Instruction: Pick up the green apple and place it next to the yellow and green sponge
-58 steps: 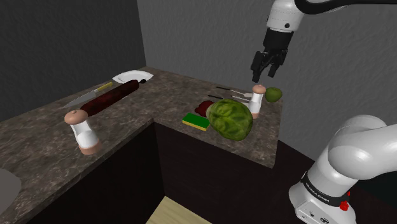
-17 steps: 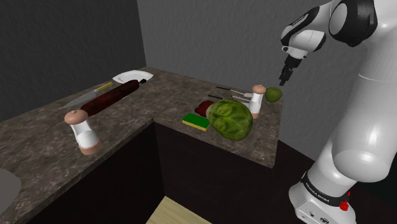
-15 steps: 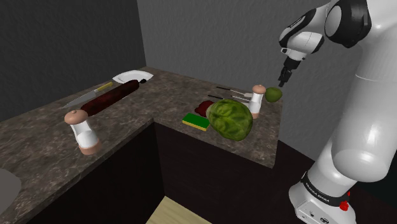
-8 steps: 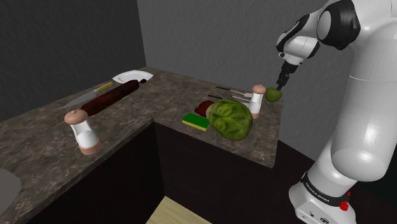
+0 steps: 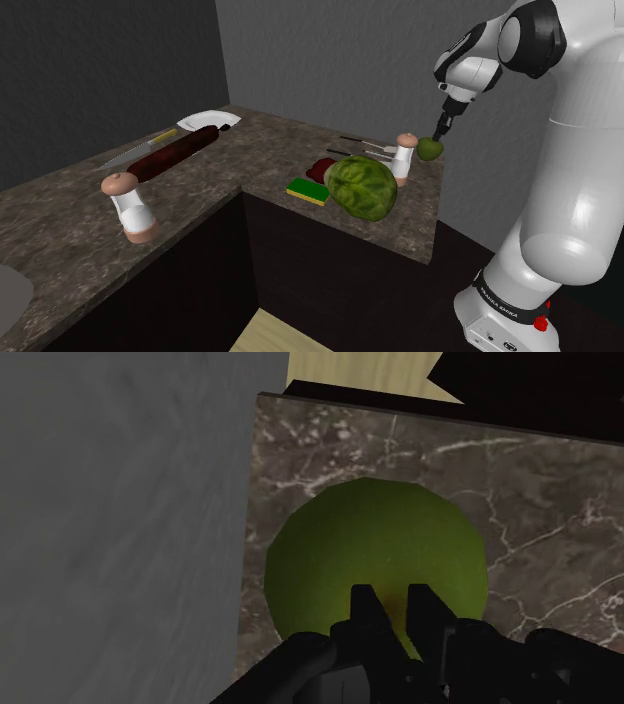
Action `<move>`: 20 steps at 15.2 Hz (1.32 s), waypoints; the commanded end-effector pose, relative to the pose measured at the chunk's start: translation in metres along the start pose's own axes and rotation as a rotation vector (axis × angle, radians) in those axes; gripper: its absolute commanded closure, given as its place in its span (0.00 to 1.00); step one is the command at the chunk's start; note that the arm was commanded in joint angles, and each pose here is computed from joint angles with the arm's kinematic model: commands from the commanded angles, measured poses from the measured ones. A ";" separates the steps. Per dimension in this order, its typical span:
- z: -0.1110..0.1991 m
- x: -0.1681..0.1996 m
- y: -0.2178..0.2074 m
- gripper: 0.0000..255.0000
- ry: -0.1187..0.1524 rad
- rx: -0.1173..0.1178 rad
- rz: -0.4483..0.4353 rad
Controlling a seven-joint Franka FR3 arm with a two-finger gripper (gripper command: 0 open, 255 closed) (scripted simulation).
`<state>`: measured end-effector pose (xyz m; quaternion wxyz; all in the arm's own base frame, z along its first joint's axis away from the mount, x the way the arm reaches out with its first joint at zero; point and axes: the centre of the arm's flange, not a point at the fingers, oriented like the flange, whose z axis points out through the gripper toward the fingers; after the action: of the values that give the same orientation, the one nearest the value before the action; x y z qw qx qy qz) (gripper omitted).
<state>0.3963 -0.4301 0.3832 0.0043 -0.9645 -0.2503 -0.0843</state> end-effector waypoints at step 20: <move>-0.068 0.011 0.002 1.00 0.000 0.000 0.000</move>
<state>0.3967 -0.4304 0.4454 0.0042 -0.9645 -0.2503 -0.0845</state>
